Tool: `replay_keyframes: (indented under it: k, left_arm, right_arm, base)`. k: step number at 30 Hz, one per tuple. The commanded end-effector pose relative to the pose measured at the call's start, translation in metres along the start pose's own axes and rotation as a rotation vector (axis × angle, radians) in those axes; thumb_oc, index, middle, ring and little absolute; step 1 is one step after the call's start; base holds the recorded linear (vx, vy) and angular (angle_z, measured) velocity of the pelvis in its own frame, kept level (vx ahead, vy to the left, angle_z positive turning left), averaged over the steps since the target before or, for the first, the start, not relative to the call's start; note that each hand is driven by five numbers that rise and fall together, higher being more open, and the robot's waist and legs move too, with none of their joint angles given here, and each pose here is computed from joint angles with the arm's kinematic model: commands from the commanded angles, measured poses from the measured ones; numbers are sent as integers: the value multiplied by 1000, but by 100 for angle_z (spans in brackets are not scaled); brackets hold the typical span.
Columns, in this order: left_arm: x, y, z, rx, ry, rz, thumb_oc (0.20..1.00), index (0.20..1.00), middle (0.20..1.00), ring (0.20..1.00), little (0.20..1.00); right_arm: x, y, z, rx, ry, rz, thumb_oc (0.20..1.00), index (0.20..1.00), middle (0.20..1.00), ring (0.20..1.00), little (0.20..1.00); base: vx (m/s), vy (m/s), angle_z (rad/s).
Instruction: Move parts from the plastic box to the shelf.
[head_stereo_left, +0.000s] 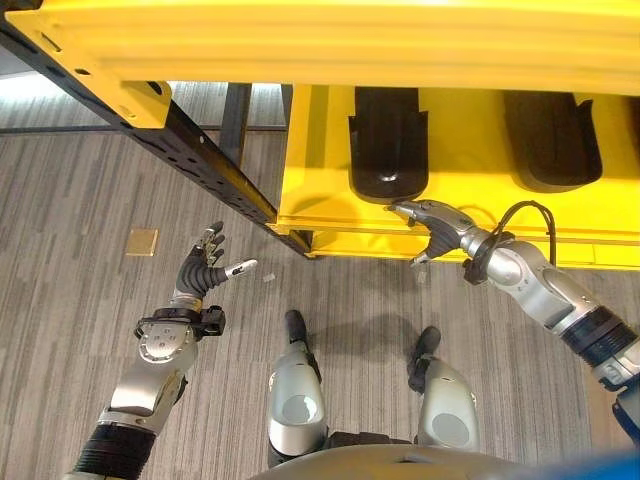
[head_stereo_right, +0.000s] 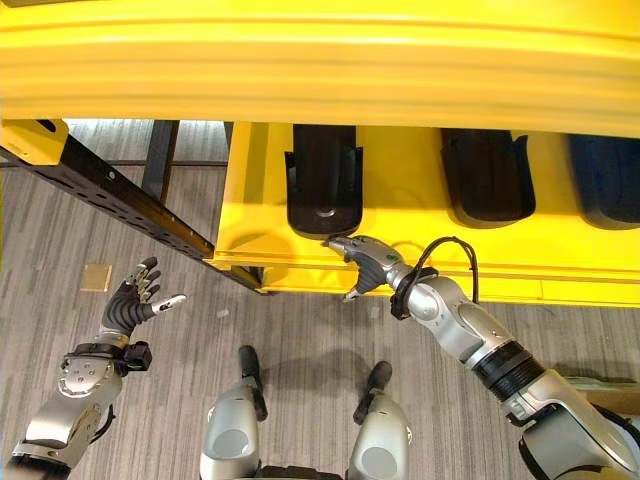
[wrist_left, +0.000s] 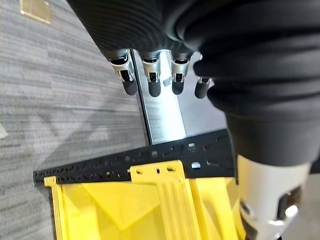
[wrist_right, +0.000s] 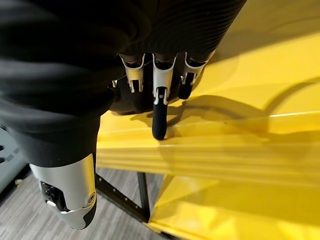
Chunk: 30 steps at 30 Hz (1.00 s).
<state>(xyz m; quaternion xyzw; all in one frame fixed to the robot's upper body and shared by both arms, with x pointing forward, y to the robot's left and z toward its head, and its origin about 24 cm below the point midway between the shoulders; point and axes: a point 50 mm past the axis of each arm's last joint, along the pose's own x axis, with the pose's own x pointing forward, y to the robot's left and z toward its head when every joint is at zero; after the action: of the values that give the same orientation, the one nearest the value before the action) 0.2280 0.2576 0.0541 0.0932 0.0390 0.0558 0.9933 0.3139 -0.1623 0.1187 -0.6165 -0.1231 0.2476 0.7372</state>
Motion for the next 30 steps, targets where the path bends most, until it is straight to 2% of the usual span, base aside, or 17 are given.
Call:
replay_keyframes:
  k: [1, 14, 30]
  left_arm:
    - [-3, 2, 21, 8, -139, -40, 1000, 1000, 1000, 1000, 1000]
    - [2, -7, 15, 12, -107, -108, 1000, 1000, 1000, 1000, 1000]
    - [0, -13, 8, 3, -92, -159, 1000, 1000, 1000, 1000, 1000]
  right_arm:
    - [1, -15, -4, -42, 20, -29, 1000, 1000, 1000, 1000, 1000]
    - [22, -25, -9, -204, 69, 81, 1000, 1000, 1000, 1000, 1000]
    - [28, -39, -27, -151, 201, -10, 1000, 1000, 1000, 1000, 1000]
  base:
    - [-13, 6, 4]
    - [-3, -2, 1]
    - [0, 0, 0]
